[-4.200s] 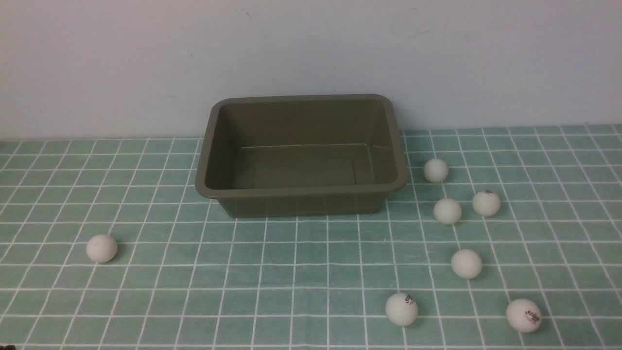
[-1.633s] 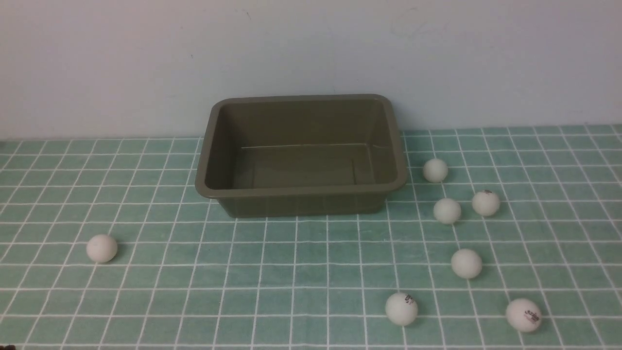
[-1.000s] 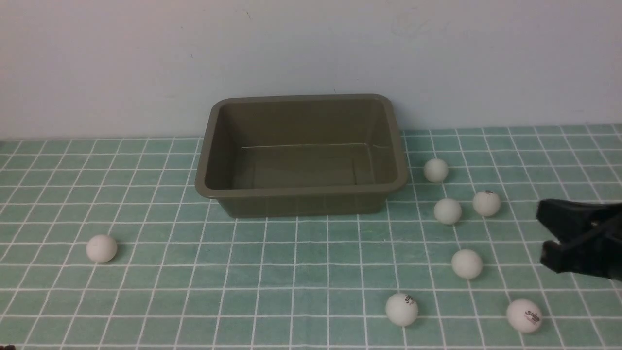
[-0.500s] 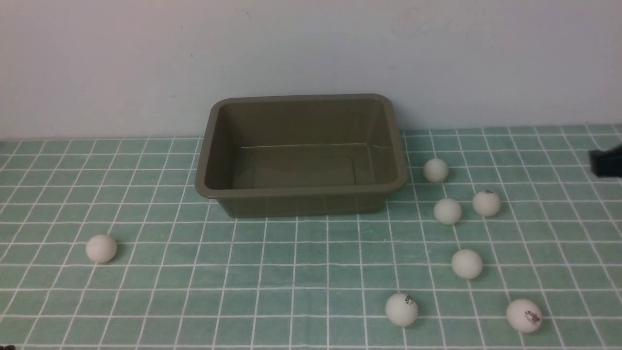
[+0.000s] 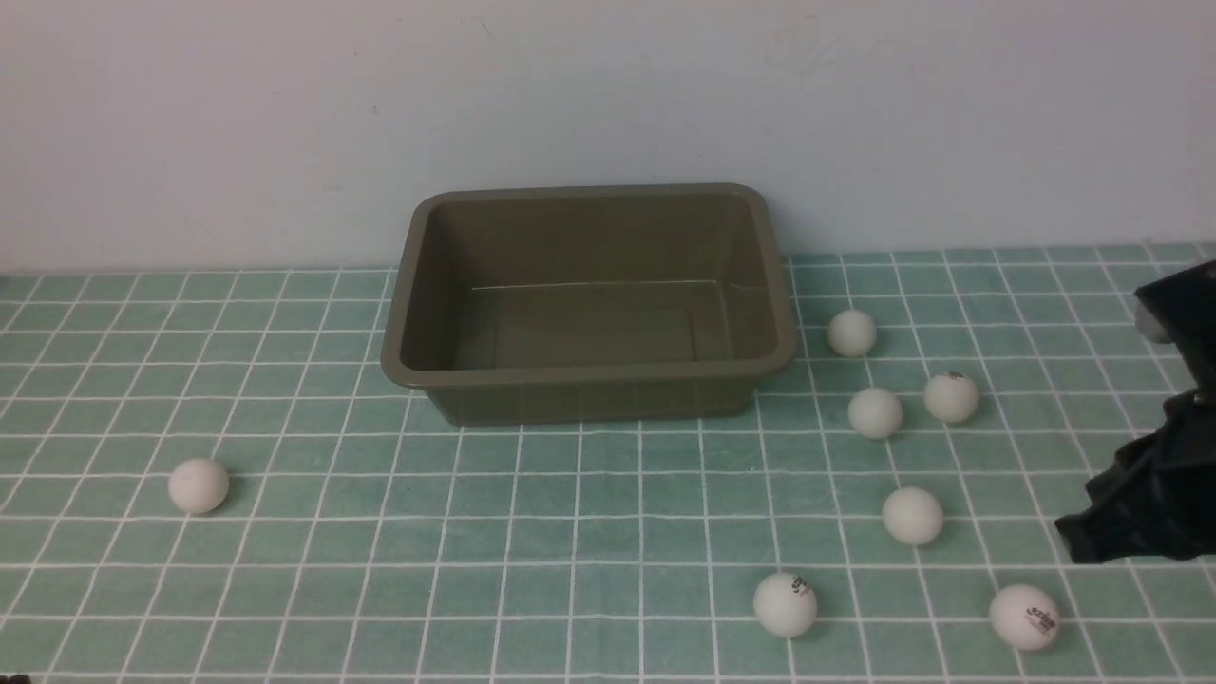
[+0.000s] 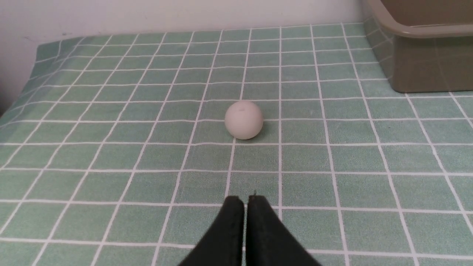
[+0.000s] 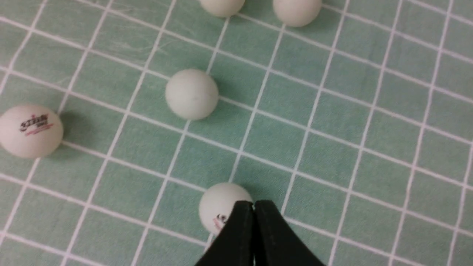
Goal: Put the table tennis balls in the box on the green coffee tablecloth.
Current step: 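Reach for and grasp a ping pong ball on the table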
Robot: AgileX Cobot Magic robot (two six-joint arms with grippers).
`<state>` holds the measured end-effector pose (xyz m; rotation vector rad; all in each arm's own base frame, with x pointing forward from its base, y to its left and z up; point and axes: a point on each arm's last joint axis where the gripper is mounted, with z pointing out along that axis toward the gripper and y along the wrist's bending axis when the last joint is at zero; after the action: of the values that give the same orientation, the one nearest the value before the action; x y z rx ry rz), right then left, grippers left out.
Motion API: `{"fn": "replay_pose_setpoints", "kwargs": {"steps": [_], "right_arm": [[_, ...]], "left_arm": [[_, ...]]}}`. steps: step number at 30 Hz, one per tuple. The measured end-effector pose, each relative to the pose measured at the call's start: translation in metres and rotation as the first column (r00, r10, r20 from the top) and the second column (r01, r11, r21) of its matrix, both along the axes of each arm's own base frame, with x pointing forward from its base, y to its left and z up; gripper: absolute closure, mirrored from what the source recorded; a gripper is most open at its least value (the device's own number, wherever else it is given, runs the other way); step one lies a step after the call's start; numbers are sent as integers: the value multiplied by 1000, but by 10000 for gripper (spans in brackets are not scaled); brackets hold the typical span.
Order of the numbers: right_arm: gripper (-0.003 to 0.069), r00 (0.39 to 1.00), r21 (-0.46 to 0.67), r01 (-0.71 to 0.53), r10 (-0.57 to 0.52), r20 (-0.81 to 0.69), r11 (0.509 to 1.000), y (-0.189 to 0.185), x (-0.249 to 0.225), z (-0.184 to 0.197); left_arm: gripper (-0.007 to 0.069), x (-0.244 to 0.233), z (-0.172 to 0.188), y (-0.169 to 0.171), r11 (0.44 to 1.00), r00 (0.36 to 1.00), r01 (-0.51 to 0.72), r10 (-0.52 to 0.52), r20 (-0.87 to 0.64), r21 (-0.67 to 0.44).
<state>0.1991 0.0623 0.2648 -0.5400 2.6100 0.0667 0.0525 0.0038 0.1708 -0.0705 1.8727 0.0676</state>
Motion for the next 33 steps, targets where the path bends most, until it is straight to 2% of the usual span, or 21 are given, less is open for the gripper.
{"fn": "replay_pose_setpoints", "kwargs": {"steps": [4,8,16,23,27,33], "right_arm": [[189,998,-21,12,-13,-59,1000,2,9,-14],[102,991,-81,34,-44,-127,996,4,26,-40],[88,981,-108,40,-60,-185,993,11,54,-80],[88,977,-111,53,-74,-198,992,11,62,-92],[88,965,-121,97,-123,-232,988,1,66,-102],[124,960,-113,111,-136,-244,987,0,67,-104]], "left_arm": [[629,0,0,0,1000,1000,0,0,0,0],[629,0,0,0,1000,1000,0,0,0,0],[629,0,0,0,1000,1000,0,0,0,0],[629,0,0,0,1000,1000,0,0,0,0],[629,0,0,0,1000,1000,0,0,0,0],[629,0,0,0,1000,1000,0,0,0,0]]}}
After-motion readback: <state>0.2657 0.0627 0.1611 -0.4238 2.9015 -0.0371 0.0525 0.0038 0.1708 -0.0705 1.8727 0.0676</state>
